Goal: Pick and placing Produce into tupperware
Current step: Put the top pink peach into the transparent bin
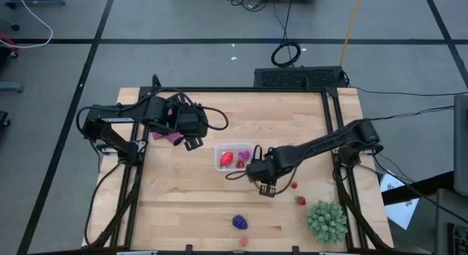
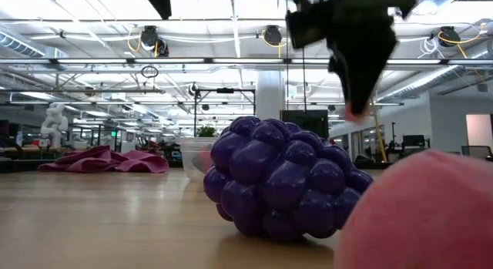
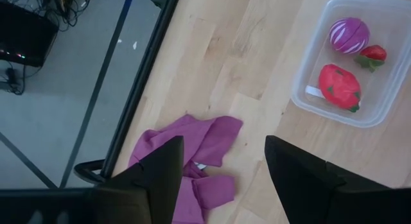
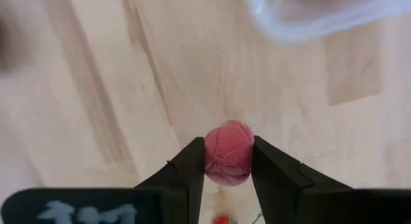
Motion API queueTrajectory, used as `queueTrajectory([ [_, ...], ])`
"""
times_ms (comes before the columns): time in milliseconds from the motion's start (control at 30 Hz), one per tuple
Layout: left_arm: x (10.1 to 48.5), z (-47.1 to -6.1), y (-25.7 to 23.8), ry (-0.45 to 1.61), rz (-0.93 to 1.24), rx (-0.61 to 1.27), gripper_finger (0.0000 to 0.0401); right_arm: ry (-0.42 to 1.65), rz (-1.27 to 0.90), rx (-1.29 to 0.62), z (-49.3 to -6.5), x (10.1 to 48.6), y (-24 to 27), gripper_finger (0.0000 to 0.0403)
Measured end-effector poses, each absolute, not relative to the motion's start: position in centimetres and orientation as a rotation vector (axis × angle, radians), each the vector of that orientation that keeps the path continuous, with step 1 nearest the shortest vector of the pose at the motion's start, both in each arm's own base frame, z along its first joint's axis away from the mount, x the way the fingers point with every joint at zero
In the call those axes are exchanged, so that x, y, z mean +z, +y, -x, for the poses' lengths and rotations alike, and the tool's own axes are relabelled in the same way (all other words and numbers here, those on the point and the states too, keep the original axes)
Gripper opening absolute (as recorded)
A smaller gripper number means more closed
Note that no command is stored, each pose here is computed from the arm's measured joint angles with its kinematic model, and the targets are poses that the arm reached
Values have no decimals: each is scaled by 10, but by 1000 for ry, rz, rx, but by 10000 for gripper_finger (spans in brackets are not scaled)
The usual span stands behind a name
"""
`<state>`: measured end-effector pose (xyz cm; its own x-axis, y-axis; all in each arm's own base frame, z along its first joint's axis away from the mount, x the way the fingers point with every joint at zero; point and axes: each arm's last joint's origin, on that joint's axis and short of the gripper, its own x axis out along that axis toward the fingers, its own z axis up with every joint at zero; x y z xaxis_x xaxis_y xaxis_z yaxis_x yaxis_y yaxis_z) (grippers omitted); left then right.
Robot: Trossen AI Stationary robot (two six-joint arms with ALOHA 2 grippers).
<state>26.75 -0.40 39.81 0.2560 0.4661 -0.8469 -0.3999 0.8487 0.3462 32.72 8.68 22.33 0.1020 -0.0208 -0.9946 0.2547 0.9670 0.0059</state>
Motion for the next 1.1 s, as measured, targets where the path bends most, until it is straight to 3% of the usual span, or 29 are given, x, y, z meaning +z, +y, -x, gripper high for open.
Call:
queueTrajectory([
  [333, 398, -267, -3, 1179, -112, 582, 223, 1020, -208, -84, -343, 277, 57, 104],
  [833, 407, -260, 12, 1171, -334, 668, 223, 1013, -172, -23, -382, 235, 4, 105],
  [1100, 421, -238, 37, 1143, -286, 755, 223, 969, -146, -21, -393, 226, -7, 105],
])
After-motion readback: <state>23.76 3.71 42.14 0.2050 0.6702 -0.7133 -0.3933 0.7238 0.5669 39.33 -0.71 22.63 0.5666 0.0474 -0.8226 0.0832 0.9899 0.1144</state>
